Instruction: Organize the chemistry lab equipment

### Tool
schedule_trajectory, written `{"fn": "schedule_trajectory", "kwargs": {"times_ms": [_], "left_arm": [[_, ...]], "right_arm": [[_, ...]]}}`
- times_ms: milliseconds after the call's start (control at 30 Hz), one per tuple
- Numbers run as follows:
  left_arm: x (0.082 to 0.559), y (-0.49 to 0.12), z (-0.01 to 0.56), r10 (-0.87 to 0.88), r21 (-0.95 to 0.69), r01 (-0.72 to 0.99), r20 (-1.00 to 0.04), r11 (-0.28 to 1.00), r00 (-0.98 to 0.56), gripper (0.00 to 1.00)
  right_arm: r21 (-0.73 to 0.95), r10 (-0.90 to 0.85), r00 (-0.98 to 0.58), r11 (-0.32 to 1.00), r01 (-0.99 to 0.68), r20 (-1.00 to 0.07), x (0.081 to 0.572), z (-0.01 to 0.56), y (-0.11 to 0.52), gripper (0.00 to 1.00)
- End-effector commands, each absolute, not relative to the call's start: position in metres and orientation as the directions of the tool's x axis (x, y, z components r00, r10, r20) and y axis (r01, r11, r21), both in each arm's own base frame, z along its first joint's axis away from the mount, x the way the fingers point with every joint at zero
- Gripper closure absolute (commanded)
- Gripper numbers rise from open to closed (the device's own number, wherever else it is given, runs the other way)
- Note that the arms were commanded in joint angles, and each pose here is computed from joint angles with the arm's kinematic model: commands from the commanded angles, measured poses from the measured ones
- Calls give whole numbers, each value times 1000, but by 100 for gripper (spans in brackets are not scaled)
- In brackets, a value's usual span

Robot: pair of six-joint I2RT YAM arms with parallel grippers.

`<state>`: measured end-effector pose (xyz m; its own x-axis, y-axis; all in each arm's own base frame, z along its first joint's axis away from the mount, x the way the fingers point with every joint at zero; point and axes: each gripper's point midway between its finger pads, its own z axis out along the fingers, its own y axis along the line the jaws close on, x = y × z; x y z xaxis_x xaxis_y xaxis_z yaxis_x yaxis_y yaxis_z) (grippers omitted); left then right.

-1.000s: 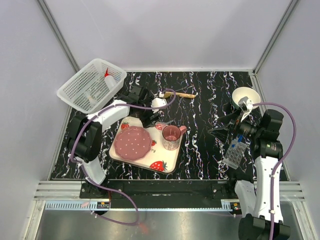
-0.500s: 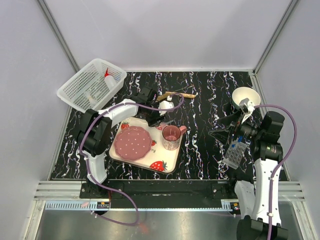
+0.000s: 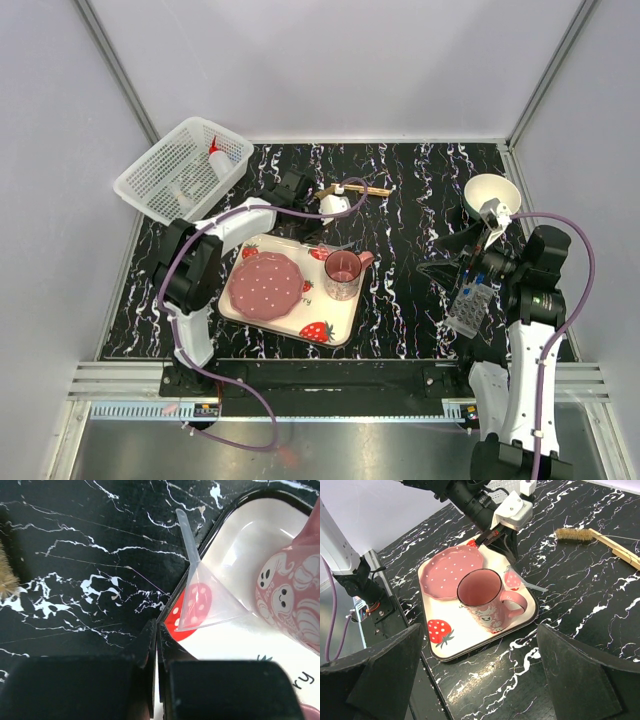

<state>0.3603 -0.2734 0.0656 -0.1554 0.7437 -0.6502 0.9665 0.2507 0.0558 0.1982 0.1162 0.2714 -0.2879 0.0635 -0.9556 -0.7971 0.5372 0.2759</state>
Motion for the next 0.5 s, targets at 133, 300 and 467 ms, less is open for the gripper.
{"fn": "schedule_trajectory", "kwargs": {"times_ms": [133, 300, 467], "left_arm": [[378, -278, 127, 644, 145, 936, -758, 320, -103, 85], [391, -253, 146, 516, 32, 855, -808, 518, -283, 64], [392, -233, 174, 298, -127, 692, -837, 711, -460, 20]], "right_arm": [[246, 61, -251, 523, -816, -966, 195, 277, 117, 0], [259, 65, -264, 521, -814, -962, 198, 276, 116, 0], [313, 62, -332, 532, -787, -941, 216, 275, 109, 0]]}}
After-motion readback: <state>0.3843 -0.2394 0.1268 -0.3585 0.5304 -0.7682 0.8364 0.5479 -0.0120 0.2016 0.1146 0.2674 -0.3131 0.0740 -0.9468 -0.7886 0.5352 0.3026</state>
